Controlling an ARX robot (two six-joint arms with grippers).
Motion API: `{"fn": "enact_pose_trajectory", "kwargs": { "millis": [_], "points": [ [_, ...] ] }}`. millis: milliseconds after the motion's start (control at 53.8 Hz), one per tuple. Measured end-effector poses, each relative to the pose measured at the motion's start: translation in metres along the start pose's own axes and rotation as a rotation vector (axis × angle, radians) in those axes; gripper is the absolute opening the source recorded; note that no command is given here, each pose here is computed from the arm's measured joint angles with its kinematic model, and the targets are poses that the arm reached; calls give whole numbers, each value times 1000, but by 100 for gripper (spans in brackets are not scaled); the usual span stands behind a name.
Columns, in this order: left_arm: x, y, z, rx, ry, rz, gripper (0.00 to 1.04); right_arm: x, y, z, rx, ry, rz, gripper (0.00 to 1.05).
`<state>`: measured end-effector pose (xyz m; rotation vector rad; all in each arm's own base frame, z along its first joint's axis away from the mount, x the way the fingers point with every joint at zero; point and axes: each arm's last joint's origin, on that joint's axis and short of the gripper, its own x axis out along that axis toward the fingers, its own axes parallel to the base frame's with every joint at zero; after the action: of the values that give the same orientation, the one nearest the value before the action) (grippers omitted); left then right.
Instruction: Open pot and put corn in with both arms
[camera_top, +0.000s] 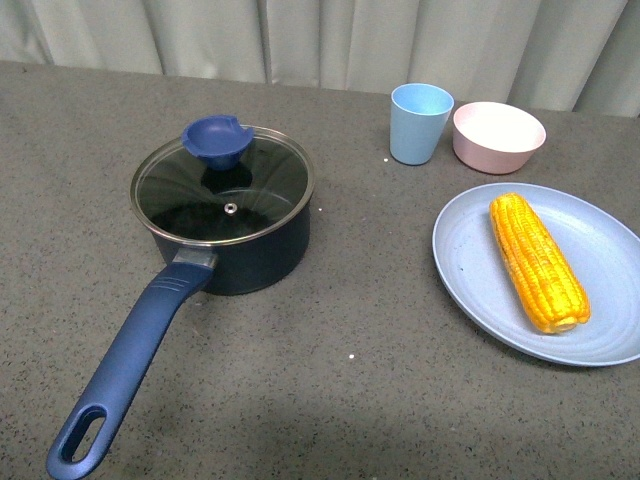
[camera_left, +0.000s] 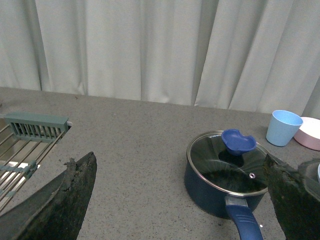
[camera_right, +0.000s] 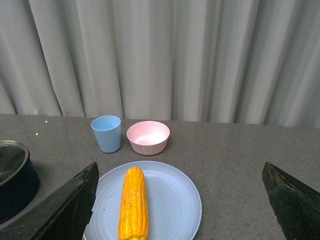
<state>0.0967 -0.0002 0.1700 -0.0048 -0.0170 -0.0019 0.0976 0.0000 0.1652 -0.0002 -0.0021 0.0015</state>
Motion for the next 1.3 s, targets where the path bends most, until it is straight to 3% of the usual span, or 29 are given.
{"fn": "enact_pose_trajectory", "kwargs": {
  "millis": [1300],
  "points": [
    [0, 0, 0, 0, 0, 0, 98, 0, 0, 0, 0, 0, 0, 96]
  ]
}}
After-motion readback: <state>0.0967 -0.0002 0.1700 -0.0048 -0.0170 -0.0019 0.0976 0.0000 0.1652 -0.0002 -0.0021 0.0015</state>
